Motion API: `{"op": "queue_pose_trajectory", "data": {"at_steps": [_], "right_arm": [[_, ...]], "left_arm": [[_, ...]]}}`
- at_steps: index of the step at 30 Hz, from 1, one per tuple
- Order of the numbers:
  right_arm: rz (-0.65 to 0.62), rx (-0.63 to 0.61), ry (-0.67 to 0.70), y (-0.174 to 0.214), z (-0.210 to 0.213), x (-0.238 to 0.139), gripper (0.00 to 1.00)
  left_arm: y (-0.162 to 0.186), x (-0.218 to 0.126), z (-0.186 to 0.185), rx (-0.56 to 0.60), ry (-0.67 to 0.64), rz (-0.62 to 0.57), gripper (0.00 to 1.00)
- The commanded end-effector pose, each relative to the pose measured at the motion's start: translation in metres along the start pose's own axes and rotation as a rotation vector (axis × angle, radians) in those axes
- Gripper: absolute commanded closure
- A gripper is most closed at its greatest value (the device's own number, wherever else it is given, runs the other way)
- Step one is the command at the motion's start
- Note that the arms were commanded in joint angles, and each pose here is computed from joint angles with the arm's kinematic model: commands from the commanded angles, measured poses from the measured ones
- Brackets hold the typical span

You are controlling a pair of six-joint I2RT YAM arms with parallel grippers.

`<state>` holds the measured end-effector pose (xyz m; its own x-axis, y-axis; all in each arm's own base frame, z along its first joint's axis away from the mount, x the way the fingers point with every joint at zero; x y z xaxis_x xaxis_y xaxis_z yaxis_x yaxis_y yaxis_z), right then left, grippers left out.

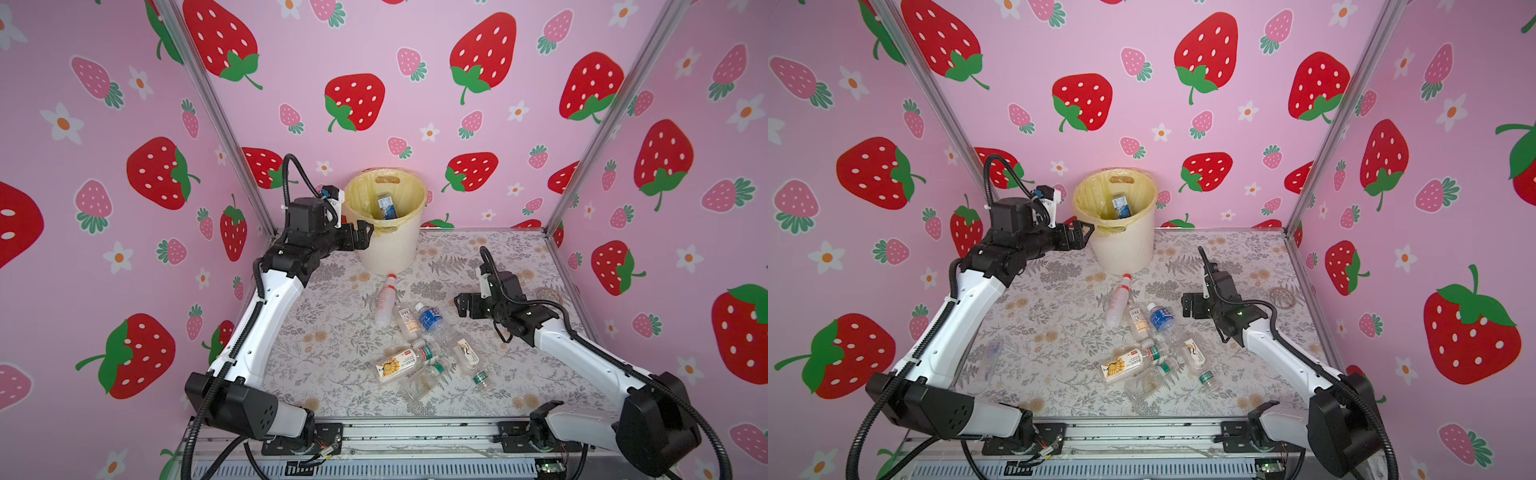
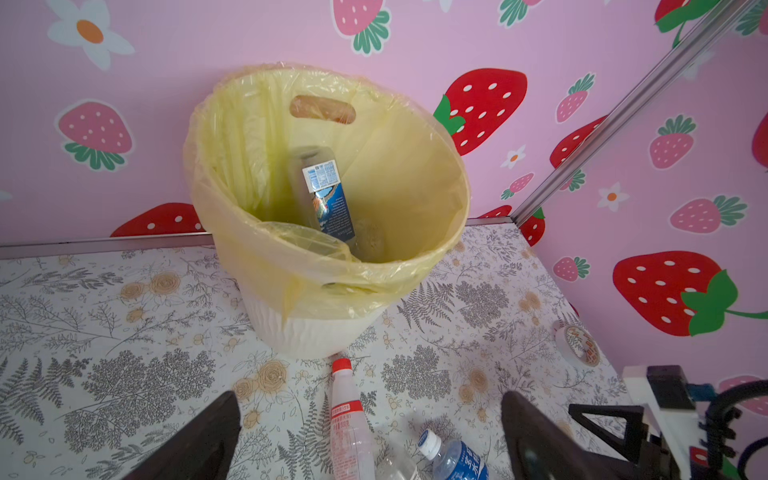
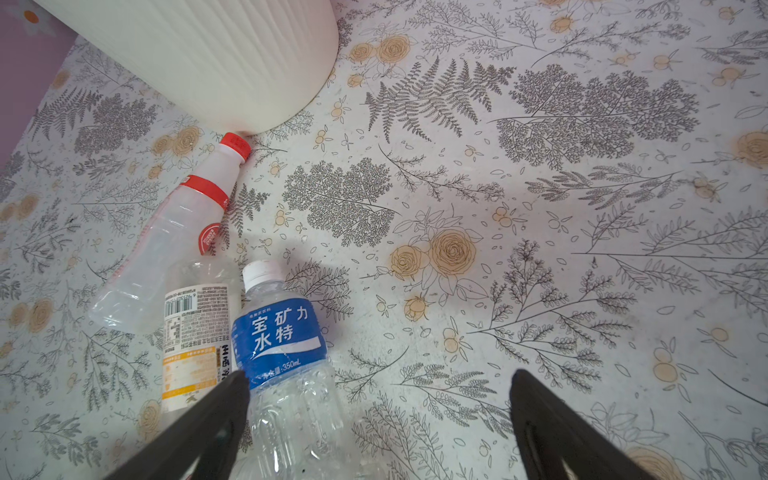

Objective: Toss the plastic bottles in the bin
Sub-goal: 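Withdraw the left gripper from the bin while the right gripper moves toward the peacock-labelled bottle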

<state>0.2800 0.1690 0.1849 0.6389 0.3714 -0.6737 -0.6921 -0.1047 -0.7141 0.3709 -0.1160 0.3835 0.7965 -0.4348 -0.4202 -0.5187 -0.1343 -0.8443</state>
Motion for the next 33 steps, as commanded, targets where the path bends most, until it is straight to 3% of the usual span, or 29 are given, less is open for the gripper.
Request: {"op": "queue_pose_trajectory", "data": {"at_steps": [1, 7, 12, 19, 27, 33], "right_arm": [[0.033, -0.001, -0.004, 0.008, -0.002, -0.005, 0.01], [0.056, -0.005, 0.012, 0.016, -0.005, -0.007, 0.01], [0.059, 0.006, 0.026, 0.024, -0.009, -0.013, 0.01], [0.097, 0.023, -0.017, 0.038, -0.006, -0.016, 0.01], [0.083, 0.044, -0.088, 0.046, 0.0, -0.032, 0.01], [0.098, 0.077, -0.069, 0.064, -0.006, -0.031, 0.01]], "left_arm": [[0.013, -0.005, -0.003, -0.002, 0.04, 0.022, 0.01], [0.055, -0.002, -0.002, -0.018, 0.092, 0.171, 0.01], [0.076, -0.014, 0.008, 0.003, 0.036, 0.13, 0.01], [0.098, -0.01, 0.016, -0.027, 0.006, 0.182, 0.01], [0.1, -0.011, 0.005, -0.035, 0.031, 0.226, 0.01], [0.1, -0.011, 0.004, -0.044, 0.027, 0.236, 0.01]]}}
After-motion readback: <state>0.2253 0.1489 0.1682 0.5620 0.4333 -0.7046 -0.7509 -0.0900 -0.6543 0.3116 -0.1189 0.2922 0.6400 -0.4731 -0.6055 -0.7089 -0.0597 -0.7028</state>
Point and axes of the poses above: each gripper's point midway between its finger pads, its own x axis out along the fingers, its own z axis along the line the jaws close on, y = z × x, the point moved 5 cm from there along -x, back along the fingers, and after that the axes turned 3 degrees about -x, right-handed, at the moved point
